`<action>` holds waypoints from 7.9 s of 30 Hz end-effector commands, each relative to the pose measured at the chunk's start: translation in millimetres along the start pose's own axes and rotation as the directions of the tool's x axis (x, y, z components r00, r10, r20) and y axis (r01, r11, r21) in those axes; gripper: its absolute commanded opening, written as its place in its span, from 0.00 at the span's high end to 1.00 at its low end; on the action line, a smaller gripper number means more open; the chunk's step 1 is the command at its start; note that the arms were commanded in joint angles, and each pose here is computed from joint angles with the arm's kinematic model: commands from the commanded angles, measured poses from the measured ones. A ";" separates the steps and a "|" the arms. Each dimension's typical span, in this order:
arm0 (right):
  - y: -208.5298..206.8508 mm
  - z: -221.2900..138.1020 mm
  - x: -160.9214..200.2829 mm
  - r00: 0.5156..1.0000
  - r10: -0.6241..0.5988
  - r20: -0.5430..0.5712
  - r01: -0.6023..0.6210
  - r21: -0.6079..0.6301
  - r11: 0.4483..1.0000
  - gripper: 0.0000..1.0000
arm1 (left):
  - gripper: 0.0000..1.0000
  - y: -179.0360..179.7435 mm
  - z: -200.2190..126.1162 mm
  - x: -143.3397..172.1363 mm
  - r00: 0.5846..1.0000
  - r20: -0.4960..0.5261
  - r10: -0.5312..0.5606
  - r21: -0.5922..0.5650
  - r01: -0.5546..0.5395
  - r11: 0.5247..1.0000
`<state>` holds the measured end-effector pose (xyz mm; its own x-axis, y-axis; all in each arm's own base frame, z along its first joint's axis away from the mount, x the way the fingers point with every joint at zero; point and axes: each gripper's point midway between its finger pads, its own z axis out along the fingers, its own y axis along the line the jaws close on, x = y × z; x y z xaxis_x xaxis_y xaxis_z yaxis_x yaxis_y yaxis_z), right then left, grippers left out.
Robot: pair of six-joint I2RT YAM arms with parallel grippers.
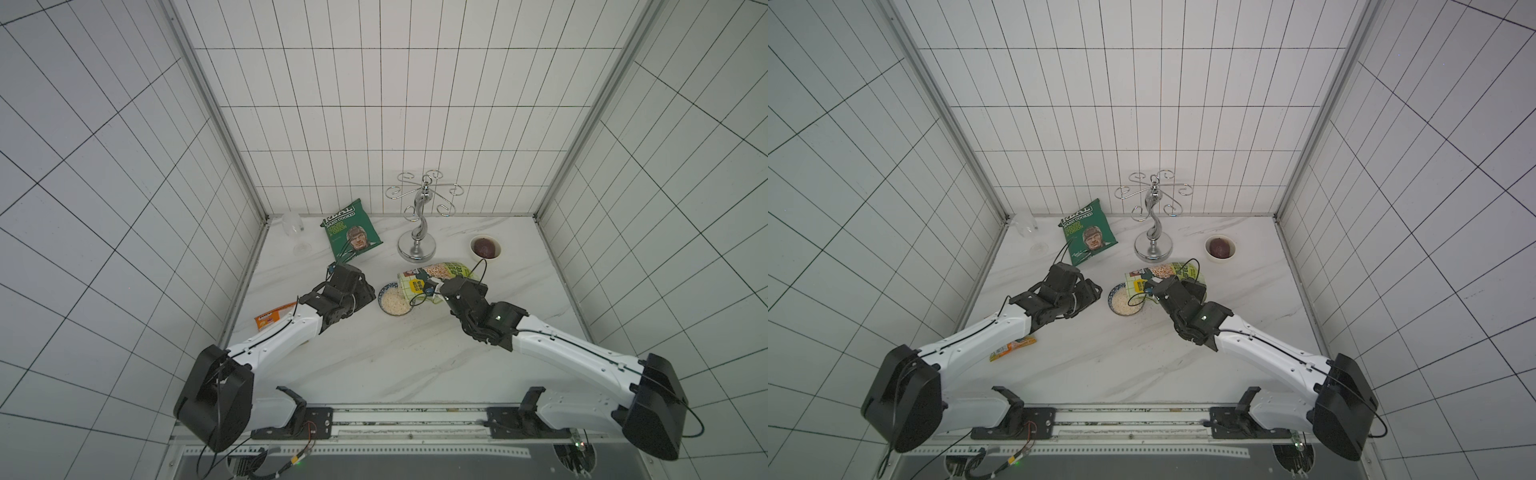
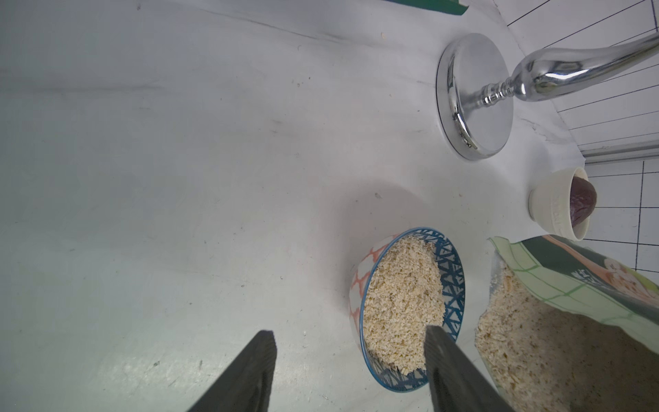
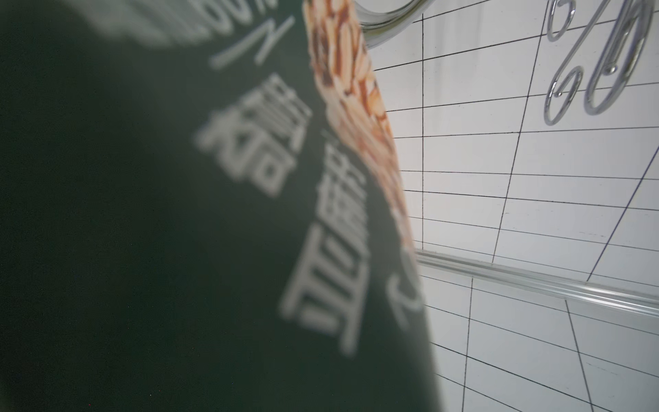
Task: Pour the oats into the breakfast bowl
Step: Pour the oats into the bowl, then place the oats bag at the center of the board, then close the oats bag at the center of the board.
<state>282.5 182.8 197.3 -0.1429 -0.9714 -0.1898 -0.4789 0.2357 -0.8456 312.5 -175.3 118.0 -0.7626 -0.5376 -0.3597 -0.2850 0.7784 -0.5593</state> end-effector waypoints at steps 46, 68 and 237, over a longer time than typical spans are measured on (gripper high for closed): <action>57.3 9.3 27.2 0.145 0.988 -0.059 -0.925 -0.362 0.114 0.35 | 0.32 -77.8 -1.6 51.5 0.989 -0.078 0.129 0.205 -0.111 0.972; -17.5 -73.9 37.3 0.460 0.835 -0.301 -0.877 -0.302 0.375 0.20 | 0.32 -118.8 6.7 80.8 0.974 -0.114 0.194 0.253 -0.161 0.954; -41.7 37.2 -33.2 0.597 0.701 -0.390 -0.801 -0.339 0.493 0.74 | 0.32 -184.0 30.9 142.1 0.950 -0.203 0.236 0.371 -0.148 0.917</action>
<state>344.1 213.8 210.3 -0.7384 -0.4157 -0.5311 -0.4486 0.8907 -0.0734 275.9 -406.2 142.3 -0.9163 -0.2619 -0.3030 0.0486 0.6782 -0.7333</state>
